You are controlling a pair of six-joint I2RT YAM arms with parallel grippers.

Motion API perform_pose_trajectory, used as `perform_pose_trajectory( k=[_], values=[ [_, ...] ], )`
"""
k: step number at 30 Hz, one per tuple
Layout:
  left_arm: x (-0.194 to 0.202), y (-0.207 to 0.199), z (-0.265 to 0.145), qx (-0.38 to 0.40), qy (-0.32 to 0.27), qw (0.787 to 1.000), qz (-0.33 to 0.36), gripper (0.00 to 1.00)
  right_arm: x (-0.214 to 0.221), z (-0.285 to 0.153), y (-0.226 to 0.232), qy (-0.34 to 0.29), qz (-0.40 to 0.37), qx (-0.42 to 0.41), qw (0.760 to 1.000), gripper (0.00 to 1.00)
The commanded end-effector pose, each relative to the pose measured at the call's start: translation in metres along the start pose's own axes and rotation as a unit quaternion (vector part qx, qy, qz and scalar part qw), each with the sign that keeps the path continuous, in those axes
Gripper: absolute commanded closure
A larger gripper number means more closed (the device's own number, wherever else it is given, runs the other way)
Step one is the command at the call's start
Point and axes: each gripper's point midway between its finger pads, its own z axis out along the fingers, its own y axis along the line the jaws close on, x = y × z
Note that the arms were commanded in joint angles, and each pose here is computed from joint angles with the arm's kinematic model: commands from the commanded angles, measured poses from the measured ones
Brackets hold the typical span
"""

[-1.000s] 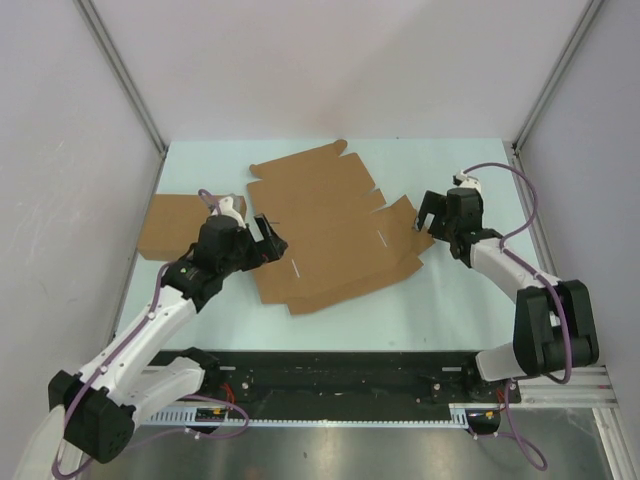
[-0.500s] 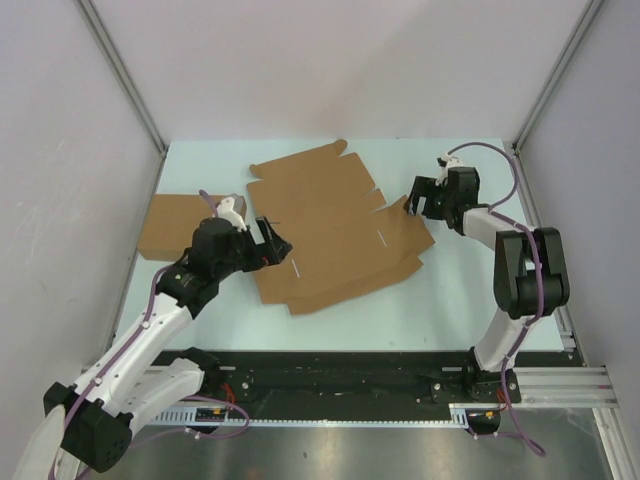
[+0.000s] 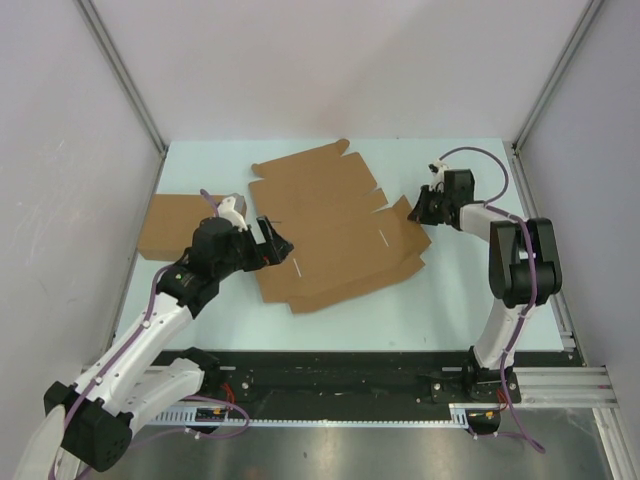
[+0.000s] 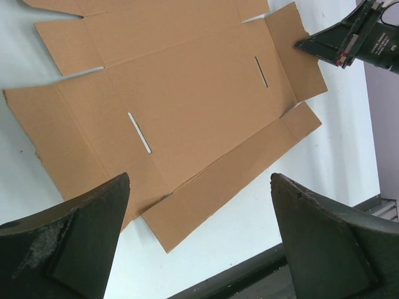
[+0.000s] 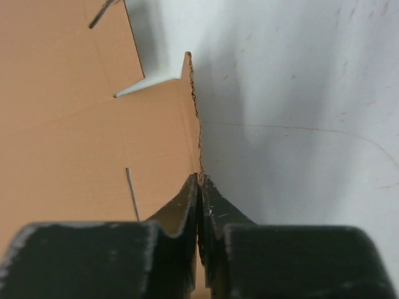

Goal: Fold the paper box

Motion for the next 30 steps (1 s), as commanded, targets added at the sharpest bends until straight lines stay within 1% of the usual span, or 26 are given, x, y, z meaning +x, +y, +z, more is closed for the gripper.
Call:
perform_pose_trajectory(
  k=[1,3,4,5,7,8,9,11,13,14,16,18,19,20,21,22,23,24,25,26,27,28,30],
  values=[
    [-0.01,-0.009,-0.003,0.018,-0.014,1.0,0.016,0.0,-0.026,-0.015,0.01,-0.021,0.016,0.007,1.0,1.0],
    [-0.014,-0.011,-0.005,0.023,-0.024,0.999,0.016,0.0,-0.04,-0.03,0.016,-0.04,0.021,0.009,0.999,1.0],
    [-0.016,-0.013,-0.005,0.025,-0.027,0.999,0.016,0.0,-0.047,-0.037,0.011,-0.052,0.035,0.029,0.998,1.0],
    [-0.018,-0.014,-0.006,0.026,-0.031,0.999,0.011,0.0,-0.057,-0.052,0.014,-0.067,0.04,0.034,0.996,1.0],
    [-0.023,-0.018,-0.006,0.033,-0.04,0.999,0.008,0.0,-0.067,-0.068,0.013,-0.086,0.055,0.05,0.994,1.0],
    [-0.024,-0.021,-0.006,0.037,-0.04,0.999,0.002,0.0,-0.068,-0.076,0.011,-0.087,0.08,0.061,0.991,1.0],
    [-0.026,-0.022,-0.004,0.04,-0.045,0.998,-0.002,0.0,-0.077,-0.092,0.014,-0.107,0.092,0.066,0.988,1.0],
    [-0.026,-0.027,-0.001,0.053,-0.044,0.998,-0.013,0.0,-0.077,-0.106,0.012,-0.113,0.135,0.086,0.981,1.0],
    [-0.024,-0.03,0.005,0.061,-0.041,0.997,-0.025,0.0,-0.082,-0.127,0.019,-0.136,0.157,0.086,0.974,1.0],
    [-0.021,-0.035,0.005,0.072,-0.036,0.996,-0.037,0.0,-0.075,-0.132,0.018,-0.136,0.173,0.092,0.971,1.0],
    [-0.015,-0.042,0.01,0.088,-0.032,0.995,-0.045,0.0,-0.078,-0.153,0.024,-0.167,0.209,0.094,0.959,1.0],
    [-0.011,-0.045,0.013,0.09,-0.037,0.993,-0.059,0.0,-0.069,-0.163,0.019,-0.177,0.249,0.111,0.946,1.0],
    [-0.003,-0.051,0.014,0.097,-0.032,0.993,-0.06,0.0,-0.069,-0.174,0.025,-0.189,0.259,0.105,0.941,1.0],
    [-0.002,-0.051,0.015,0.088,-0.043,0.992,-0.076,0.0,-0.055,-0.175,0.017,-0.181,0.275,0.126,0.936,1.0],
    [0.006,-0.049,0.017,0.087,-0.046,0.992,-0.084,0.0,-0.051,-0.179,0.016,-0.187,0.294,0.131,0.928,1.0],
    [0.016,-0.057,0.017,0.095,-0.044,0.989,-0.103,0.0,-0.047,-0.187,0.018,-0.194,0.3,0.131,0.925,1.0],
    [0.018,-0.055,0.019,0.087,-0.062,0.987,-0.117,0.0,-0.03,-0.184,0.013,-0.185,0.308,0.141,0.922,1.0],
    [0.028,-0.051,0.021,0.09,-0.07,0.985,-0.133,0.0,-0.024,-0.186,0.011,-0.187,0.315,0.145,0.919,1.0],
    [0.041,-0.059,0.02,0.103,-0.062,0.98,-0.158,0.0,-0.02,-0.193,0.012,-0.198,0.321,0.142,0.915,1.0],
    [0.047,-0.061,0.019,0.108,-0.067,0.977,-0.17,0.0,-0.015,-0.195,0.01,-0.202,0.324,0.147,0.912,1.0],
    [0.053,-0.056,0.021,0.108,-0.081,0.974,-0.183,0.0,0.0,-0.191,0.003,-0.195,0.327,0.16,0.911,1.0],
    [0.064,-0.063,0.019,0.114,-0.07,0.971,-0.197,0.0,0.003,-0.194,0.001,-0.199,0.327,0.161,0.91,1.0],
    [0.074,-0.065,0.022,0.108,-0.071,0.969,-0.208,0.0,0.011,-0.198,-0.001,-0.204,0.325,0.165,0.909,1.0]
  ],
)
